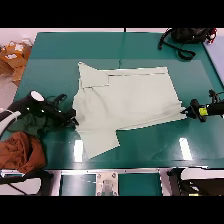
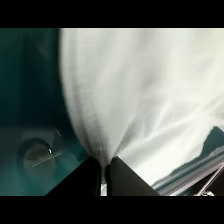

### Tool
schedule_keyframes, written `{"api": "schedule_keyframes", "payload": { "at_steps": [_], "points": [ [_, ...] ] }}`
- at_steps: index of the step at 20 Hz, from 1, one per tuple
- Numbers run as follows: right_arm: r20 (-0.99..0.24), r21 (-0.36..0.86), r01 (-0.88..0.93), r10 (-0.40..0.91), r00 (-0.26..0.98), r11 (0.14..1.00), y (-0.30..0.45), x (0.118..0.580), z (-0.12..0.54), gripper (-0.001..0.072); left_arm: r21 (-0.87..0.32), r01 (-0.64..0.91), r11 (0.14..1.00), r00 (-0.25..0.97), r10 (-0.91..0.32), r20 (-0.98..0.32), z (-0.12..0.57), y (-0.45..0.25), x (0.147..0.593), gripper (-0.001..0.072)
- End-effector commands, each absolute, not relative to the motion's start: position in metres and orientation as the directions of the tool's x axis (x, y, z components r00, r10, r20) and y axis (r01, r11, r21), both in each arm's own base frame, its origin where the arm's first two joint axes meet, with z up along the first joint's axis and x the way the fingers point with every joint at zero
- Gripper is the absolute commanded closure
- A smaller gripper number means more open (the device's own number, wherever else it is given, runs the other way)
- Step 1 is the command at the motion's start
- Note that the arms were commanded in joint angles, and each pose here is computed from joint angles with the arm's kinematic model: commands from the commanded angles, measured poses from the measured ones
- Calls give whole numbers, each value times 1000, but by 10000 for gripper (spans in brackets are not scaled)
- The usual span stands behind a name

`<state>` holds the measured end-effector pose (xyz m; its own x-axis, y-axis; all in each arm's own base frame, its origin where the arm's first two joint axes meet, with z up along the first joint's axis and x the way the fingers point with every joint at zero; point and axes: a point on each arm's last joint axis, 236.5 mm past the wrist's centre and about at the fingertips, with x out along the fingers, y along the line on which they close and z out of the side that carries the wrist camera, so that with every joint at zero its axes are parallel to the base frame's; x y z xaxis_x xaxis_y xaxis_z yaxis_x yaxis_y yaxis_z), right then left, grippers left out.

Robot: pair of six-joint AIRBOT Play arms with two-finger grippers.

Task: Fold the shirts.

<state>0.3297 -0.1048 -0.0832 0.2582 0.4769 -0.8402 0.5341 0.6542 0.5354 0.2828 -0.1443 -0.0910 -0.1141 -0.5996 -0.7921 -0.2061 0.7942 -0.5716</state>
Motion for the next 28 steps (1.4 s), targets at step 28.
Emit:
{"api": "schedule_keyframes", "payload": {
  "at_steps": [28],
  "points": [
    [-189, 484, -119, 236, 953, 867, -36, 389, 345, 699, -198, 374, 906, 829, -422, -366, 367, -100, 384, 684]
  ]
}}
